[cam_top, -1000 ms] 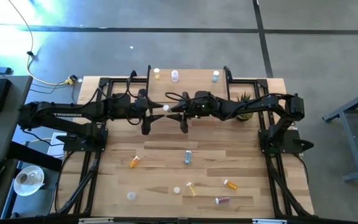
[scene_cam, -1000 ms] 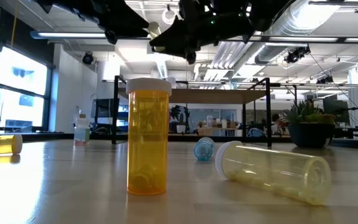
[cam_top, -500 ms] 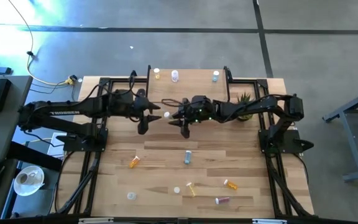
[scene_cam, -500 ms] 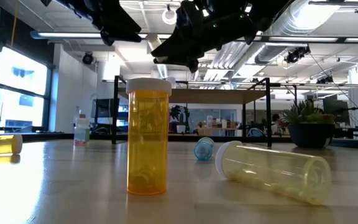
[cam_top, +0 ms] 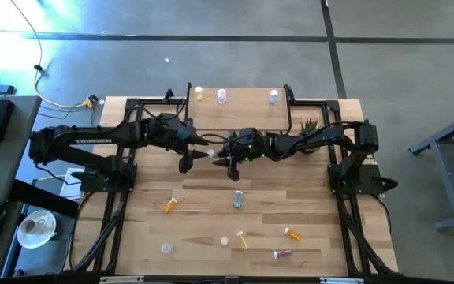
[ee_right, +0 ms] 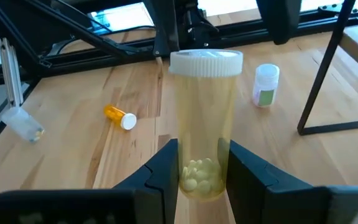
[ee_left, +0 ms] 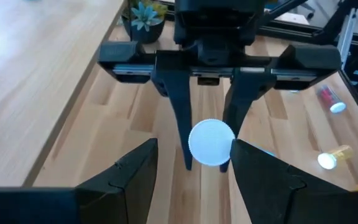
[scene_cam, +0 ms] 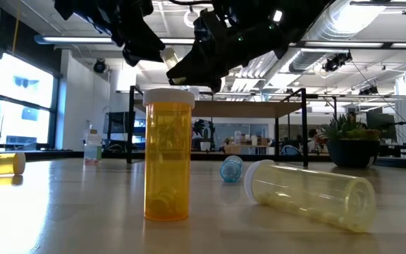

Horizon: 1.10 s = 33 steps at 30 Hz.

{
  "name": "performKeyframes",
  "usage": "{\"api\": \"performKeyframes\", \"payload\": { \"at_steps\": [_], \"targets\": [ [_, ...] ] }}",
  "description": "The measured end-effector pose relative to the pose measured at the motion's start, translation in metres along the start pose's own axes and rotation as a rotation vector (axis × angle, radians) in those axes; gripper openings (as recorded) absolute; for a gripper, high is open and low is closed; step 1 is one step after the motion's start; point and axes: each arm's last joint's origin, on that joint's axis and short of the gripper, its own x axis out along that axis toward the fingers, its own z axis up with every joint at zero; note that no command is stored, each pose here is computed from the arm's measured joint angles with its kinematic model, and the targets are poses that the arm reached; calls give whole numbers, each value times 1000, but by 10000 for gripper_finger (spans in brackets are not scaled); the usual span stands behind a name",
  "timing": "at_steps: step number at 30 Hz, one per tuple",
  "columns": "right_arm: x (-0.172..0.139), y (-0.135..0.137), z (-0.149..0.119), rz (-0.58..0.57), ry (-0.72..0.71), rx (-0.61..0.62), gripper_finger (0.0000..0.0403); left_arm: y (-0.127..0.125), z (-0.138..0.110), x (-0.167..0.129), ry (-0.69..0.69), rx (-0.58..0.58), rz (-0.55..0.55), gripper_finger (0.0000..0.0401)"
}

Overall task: Pick and place medicine bottles onto shelf by color
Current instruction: Put the top yellow pill bottle on the shelf aligned with the other yellow pill bottle

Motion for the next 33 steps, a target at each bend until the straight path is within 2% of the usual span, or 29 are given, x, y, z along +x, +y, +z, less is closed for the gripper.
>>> {"api": "performKeyframes", "payload": {
  "at_steps": [10, 24, 33],
  "targets": [
    [-1, -4, 2, -27, -5, 4, 98, -1, 0, 3, 0, 1, -49, 193],
    [-1, -3, 6, -5, -44, -13, 98, 1, 5, 2, -55, -17, -26, 192],
    [-1, -2, 6, -1, -50, -34, 98, 1, 6, 2, -68, -16, -27, 175]
  ]
}}
